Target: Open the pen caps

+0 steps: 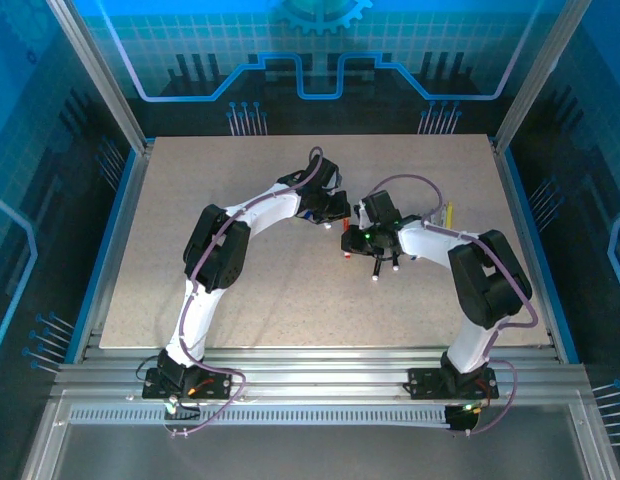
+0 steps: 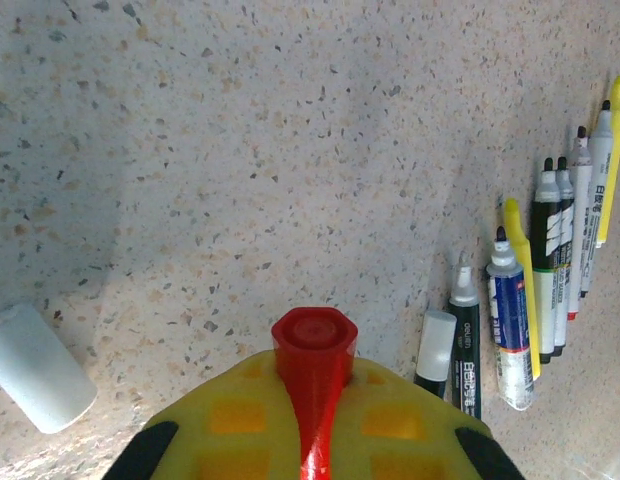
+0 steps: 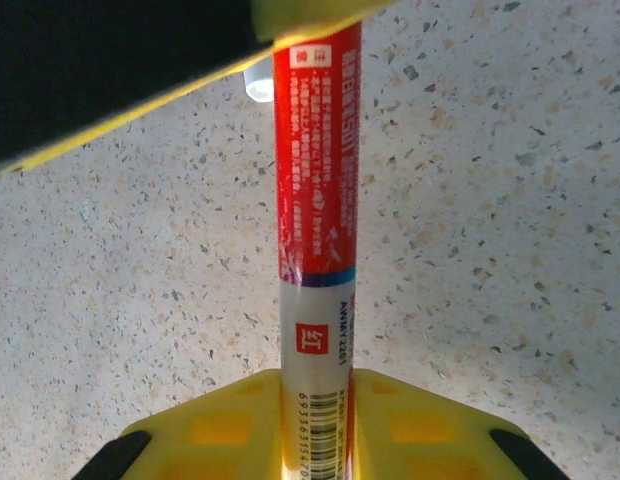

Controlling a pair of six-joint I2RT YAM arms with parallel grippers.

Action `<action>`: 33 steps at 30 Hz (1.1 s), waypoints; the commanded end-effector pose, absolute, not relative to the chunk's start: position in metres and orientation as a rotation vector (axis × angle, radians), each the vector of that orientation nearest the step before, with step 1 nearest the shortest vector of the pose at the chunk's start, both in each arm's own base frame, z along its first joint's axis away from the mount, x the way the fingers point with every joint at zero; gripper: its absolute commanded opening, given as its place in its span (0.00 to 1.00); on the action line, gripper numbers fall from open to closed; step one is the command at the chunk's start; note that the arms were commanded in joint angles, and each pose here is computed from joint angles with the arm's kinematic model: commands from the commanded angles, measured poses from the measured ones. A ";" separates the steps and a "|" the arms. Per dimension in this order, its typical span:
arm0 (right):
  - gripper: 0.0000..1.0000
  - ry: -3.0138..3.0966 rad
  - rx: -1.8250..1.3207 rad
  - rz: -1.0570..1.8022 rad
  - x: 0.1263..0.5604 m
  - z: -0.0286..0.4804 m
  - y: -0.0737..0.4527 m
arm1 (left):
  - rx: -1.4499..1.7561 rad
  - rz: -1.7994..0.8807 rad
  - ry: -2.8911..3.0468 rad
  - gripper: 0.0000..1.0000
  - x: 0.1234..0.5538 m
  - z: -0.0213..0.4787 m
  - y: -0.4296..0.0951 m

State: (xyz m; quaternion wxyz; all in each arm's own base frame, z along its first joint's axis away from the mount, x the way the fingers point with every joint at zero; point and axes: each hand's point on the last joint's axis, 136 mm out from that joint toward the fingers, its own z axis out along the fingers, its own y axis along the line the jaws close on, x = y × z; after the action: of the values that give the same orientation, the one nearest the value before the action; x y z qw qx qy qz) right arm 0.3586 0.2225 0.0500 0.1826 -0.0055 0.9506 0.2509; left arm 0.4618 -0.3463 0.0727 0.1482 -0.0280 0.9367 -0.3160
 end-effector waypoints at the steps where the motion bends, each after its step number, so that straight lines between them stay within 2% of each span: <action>1: 0.24 2.669 -0.038 0.726 0.368 0.051 0.233 | -0.036 -1.000 2.640 0.00 0.455 0.105 -0.357; 6: 0.27 2.669 -0.027 0.734 0.371 0.049 0.236 | -0.032 -0.994 2.644 0.00 0.455 0.104 -0.357; 8: 0.18 2.664 -0.024 0.732 0.371 0.050 0.235 | -0.030 -0.989 2.649 0.00 0.454 0.103 -0.356; 11: 0.00 2.647 -0.029 0.740 0.369 0.055 0.234 | -0.037 -0.961 2.653 0.00 0.456 0.101 -0.353; 12: 0.00 2.641 -0.030 0.740 0.368 0.056 0.233 | -0.047 -0.943 2.653 0.00 0.457 0.101 -0.350; 13: 0.00 2.637 -0.036 0.745 0.365 0.058 0.232 | -0.053 -0.928 2.654 0.04 0.458 0.100 -0.349; 15: 0.00 2.626 -0.052 0.761 0.360 0.060 0.232 | -0.060 -0.906 2.652 0.22 0.461 0.100 -0.346; 16: 0.00 2.624 -0.057 0.768 0.358 0.061 0.232 | -0.061 -0.904 2.649 0.26 0.462 0.102 -0.345; 18: 0.00 2.620 -0.057 0.782 0.354 0.062 0.231 | -0.063 -0.897 2.649 0.28 0.465 0.102 -0.345; 26: 0.00 2.603 -0.060 0.838 0.348 0.067 0.237 | -0.064 -0.903 2.659 0.26 0.468 0.097 -0.348; 32: 0.00 2.606 -0.070 0.842 0.347 0.067 0.239 | -0.065 -0.891 2.668 0.15 0.469 0.092 -0.348; 33: 0.00 2.609 -0.068 0.841 0.347 0.067 0.239 | -0.065 -0.882 2.667 0.09 0.470 0.092 -0.347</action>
State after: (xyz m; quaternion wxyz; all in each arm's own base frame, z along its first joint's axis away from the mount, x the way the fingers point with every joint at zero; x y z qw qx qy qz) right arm 0.3511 0.2292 0.0553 0.1906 -0.0109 0.9396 0.2842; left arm 0.4640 -0.3509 0.0844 0.1556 -0.0241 0.9349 -0.3181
